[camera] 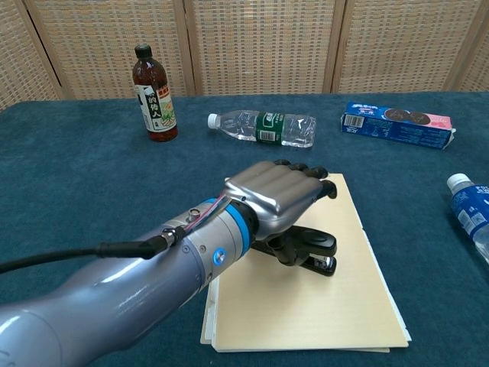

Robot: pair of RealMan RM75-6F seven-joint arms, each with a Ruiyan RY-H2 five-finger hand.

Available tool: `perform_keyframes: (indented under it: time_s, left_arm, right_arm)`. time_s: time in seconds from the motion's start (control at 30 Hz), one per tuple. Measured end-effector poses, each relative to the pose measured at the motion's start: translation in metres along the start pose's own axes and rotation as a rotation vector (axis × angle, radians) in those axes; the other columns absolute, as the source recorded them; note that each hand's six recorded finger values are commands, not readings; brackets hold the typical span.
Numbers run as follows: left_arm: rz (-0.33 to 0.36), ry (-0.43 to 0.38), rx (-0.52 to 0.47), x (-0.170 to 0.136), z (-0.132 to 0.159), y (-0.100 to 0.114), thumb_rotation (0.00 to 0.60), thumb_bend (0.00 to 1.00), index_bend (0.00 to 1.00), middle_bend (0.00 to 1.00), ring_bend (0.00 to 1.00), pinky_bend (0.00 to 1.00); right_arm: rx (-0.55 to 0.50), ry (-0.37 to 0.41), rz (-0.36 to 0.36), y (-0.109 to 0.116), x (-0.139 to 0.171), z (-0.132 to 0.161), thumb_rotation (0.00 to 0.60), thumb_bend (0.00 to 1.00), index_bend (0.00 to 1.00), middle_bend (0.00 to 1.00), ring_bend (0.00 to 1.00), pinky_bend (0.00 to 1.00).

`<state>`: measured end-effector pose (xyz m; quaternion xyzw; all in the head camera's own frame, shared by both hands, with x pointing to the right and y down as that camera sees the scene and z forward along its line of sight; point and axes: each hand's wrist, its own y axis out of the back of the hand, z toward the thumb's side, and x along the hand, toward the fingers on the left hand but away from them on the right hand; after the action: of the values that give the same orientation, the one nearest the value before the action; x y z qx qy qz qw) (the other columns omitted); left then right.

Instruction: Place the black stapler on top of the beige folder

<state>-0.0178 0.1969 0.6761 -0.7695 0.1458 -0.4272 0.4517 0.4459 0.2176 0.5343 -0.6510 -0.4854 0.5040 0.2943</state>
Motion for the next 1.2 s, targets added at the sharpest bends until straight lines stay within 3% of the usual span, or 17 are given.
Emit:
perform_keyframes:
  time_s: [0.3,0.6,0.8,0.93,1.2]
  left_arm:
    - [0.042,0.031,-0.015,-0.006,-0.014,0.012,0.600,0.33,0.06,0.00,0.00,0.00]
    - [0.104,0.167,0.002,-0.038,-0.086,0.028,0.600,0.32,0.02,0.00,0.00,0.00]
    - [0.151,0.323,0.042,-0.088,-0.173,0.037,0.600,0.27,0.00,0.00,0.00,0.00]
    - [0.178,0.419,0.030,-0.138,-0.220,0.034,0.600,0.22,0.00,0.00,0.00,0.00]
    - [0.179,0.576,0.019,-0.224,-0.260,0.015,0.600,0.18,0.00,0.00,0.00,0.00]
  right_arm:
    - [0.008,0.010,0.003,-0.001,0.001,0.003,0.600,0.10,0.04,0.00,0.00,0.00]
    - [0.032,0.009,0.004,-0.004,0.001,0.003,0.600,0.10,0.04,0.00,0.00,0.00]
    - [0.075,0.008,0.011,-0.011,0.001,0.006,0.600,0.10,0.04,0.00,0.00,0.00]
    - [0.096,0.010,0.015,-0.015,0.001,0.008,0.600,0.10,0.04,0.00,0.00,0.00]
    - [0.124,0.015,0.023,-0.022,0.001,0.011,0.600,0.10,0.04,0.00,0.00,0.00]
